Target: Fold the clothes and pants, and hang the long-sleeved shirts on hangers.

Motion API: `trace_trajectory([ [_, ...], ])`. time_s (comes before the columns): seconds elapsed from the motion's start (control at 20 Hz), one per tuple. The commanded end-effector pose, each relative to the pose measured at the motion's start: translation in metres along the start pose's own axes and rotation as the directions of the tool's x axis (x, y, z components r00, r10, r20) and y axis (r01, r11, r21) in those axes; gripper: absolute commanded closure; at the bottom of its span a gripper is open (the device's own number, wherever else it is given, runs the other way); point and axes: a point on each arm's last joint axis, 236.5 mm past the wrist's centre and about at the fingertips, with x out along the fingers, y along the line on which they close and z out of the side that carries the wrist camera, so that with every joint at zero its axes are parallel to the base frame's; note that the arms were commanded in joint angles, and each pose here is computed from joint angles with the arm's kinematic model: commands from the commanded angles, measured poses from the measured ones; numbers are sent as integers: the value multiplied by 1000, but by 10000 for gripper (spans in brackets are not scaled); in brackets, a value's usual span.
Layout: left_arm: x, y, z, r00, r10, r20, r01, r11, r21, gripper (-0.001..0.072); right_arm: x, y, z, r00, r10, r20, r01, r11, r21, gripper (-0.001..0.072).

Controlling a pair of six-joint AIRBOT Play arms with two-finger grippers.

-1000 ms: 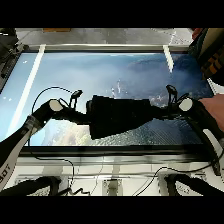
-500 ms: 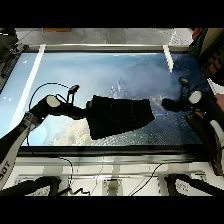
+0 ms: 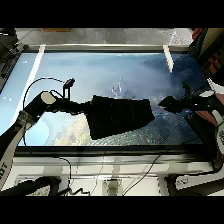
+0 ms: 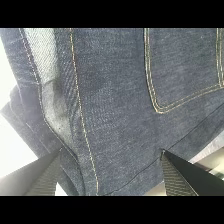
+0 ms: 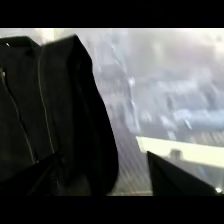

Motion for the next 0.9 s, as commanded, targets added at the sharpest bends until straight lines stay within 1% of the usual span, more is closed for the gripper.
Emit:
trace_trajectory([
  [0.0, -1, 0, 1, 1000, 1, 5, -1, 1000, 1, 8, 42, 8, 9, 1000, 6, 17, -5, 999, -54, 93],
  [0.15, -1, 0, 1, 1000, 1, 4, -1, 1000, 1, 8, 68, 13, 0, 999, -36, -19, 34, 993, -109, 90],
  [0.25, -1, 0, 1, 1000, 0, 4, 0, 1000, 1, 8, 79, 15, -7, 998, -36, -45, 32, 996, -84, 90],
  [0.35, -1, 0, 1, 1000, 1, 5, -1, 1000, 1, 8, 86, 15, -19, 995, -19, -97, 15, 999, -33, 91],
  [0.55, -1, 1, 2, 1000, 3, 9, -3, 1000, 17, 9, 96, 20, -61, 961, 60, -270, -55, 998, 26, 91],
  [0.7, 0, 2, 5, 1000, 8, 20, -9, 1000, 16, 8, 96, 30, -71, 946, 85, -311, -82, 996, 23, 95],
  [0.85, 0, 4, 11, 999, 16, 44, -17, 1000, 17, 10, 111, 45, -75, 946, 75, -314, -90, 995, -32, 103],
])
